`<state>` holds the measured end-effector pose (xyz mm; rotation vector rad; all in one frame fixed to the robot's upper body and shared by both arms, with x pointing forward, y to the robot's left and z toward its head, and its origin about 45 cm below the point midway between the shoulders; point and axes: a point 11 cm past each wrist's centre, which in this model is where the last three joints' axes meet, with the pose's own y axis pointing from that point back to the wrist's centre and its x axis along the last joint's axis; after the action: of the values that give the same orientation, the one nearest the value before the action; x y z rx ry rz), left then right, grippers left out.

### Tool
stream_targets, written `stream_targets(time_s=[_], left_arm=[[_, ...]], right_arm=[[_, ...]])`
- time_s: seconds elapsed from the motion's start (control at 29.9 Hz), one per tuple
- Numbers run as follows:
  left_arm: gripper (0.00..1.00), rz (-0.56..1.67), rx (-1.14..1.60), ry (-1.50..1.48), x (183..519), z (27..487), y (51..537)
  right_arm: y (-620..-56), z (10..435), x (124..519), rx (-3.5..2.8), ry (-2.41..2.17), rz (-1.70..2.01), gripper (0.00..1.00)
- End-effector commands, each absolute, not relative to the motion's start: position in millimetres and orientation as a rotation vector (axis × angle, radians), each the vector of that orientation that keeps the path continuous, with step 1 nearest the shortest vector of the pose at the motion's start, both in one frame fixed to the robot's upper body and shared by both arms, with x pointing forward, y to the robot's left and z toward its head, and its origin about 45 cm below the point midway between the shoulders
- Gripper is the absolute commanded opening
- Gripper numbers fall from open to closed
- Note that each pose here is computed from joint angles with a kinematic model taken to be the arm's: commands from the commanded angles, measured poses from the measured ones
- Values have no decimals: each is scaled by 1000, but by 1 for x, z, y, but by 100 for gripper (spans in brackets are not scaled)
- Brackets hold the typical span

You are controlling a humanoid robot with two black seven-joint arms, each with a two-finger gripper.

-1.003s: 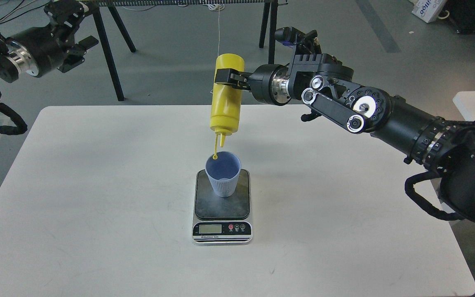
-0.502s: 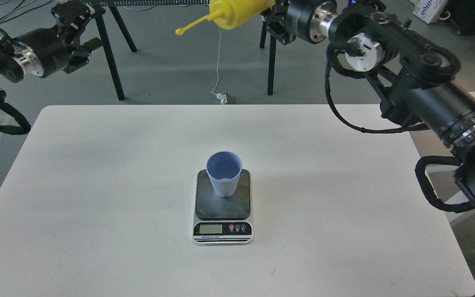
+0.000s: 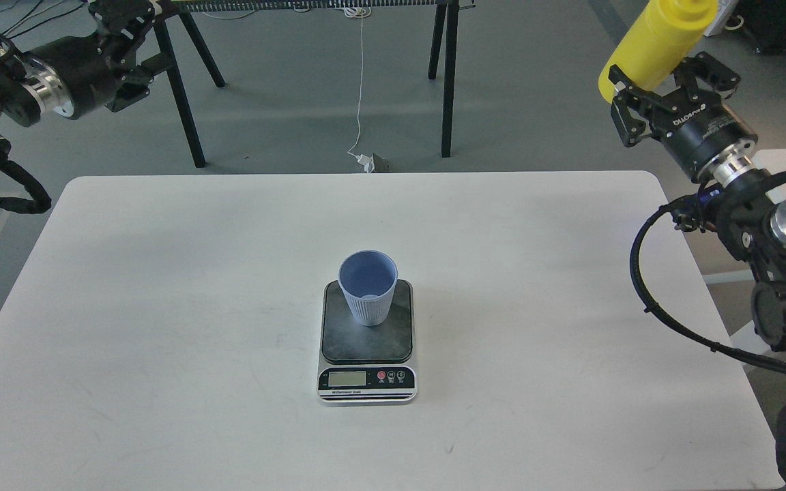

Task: Pour seasoning into cup on scale with both arms
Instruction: 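Tilt the bottle upright and pull it back from the cup, then lower the bottle to the table beside the scale and release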

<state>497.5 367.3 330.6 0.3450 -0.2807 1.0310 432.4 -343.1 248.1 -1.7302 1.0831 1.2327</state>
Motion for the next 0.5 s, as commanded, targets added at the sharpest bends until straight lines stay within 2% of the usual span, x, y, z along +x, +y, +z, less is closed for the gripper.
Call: stream_targets(time_s=[0.0,0.17,0.47], left_arm=[[89,1013,346,-269,498,323,359],[89,1010,353,-272,498,322,359],[89,1009,367,-257,495,313,361]], right_arm=[[-341,207,391,-1719,1016,1293,15],[-332,161,356,-1647,1023,1382,16],[-314,97,320,-1542,1101,1556,16]])
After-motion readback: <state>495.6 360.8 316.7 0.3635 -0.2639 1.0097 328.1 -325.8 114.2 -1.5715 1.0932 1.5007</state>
